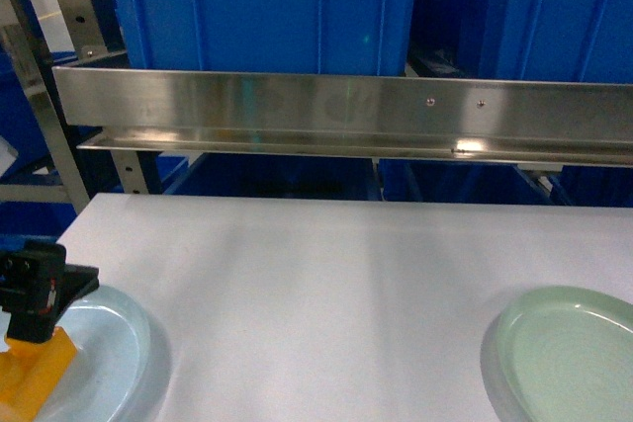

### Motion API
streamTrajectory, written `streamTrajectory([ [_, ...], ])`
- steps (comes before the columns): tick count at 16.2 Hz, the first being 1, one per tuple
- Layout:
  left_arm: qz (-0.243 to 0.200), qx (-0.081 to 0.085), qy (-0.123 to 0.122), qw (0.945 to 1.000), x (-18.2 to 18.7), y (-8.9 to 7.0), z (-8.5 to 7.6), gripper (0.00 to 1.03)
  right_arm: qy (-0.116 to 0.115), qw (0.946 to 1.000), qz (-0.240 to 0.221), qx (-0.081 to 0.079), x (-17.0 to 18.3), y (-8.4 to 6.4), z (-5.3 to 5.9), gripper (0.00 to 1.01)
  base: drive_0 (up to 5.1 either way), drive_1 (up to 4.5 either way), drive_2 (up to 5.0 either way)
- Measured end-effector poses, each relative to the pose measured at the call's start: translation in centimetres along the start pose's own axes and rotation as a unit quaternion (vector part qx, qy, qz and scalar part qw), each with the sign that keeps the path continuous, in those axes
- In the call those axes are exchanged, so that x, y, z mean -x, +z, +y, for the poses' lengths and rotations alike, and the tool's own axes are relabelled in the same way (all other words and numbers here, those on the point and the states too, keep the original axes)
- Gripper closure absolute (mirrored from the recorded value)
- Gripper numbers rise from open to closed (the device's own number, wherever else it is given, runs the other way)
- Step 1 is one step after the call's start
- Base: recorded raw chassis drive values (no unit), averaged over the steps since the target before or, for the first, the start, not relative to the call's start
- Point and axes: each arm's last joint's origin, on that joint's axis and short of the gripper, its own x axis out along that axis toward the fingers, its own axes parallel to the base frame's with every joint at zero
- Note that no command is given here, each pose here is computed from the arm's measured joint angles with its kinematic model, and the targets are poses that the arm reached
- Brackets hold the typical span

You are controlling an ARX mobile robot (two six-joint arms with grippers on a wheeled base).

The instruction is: Sort and place red and yellow blocks in left bins

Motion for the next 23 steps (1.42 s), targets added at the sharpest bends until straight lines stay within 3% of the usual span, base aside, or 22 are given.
streamTrajectory([
  [2,0.017,0.006,0.010,0.9998,-0.6,-1.4,0.2,0.05,0.000,1.0000,0.000,0.000,0.0,0.0,0.0,0.73,0.0,0.00,0.0],
  [7,0.039,0.032,0.010,0.9987,-1.2,-2.2,0.3,0.05,0.000,1.0000,0.000,0.000,0.0,0.0,0.0,0.73,0.0,0.00,0.0],
  [18,0.047,0.019,0.027,0.9983,-2.7,-3.8,0.3,0.05,0.000,1.0000,0.000,0.000,0.0,0.0,0.0,0.73,0.0,0.00,0.0],
  [19,0.048,0.017,0.031,0.9982,-2.9,-4.0,0.3,0.10,0.000,1.0000,0.000,0.000,0.0,0.0,0.0,0.73,0.0,0.00,0.0],
  [20,0.054,0.017,0.035,0.9978,-3.1,-4.4,0.3,0.23,0.000,1.0000,0.000,0.000,0.0,0.0,0.0,0.73,0.0,0.00,0.0],
  [21,0.069,0.023,0.031,0.9969,-3.3,-4.9,0.3,0.43,0.000,1.0000,0.000,0.000,0.0,0.0,0.0,0.73,0.0,0.00,0.0],
  [23,0.078,0.031,0.022,0.9963,-3.4,-5.2,0.4,0.64,0.000,1.0000,0.000,0.000,0.0,0.0,0.0,0.73,0.0,0.00,0.0],
])
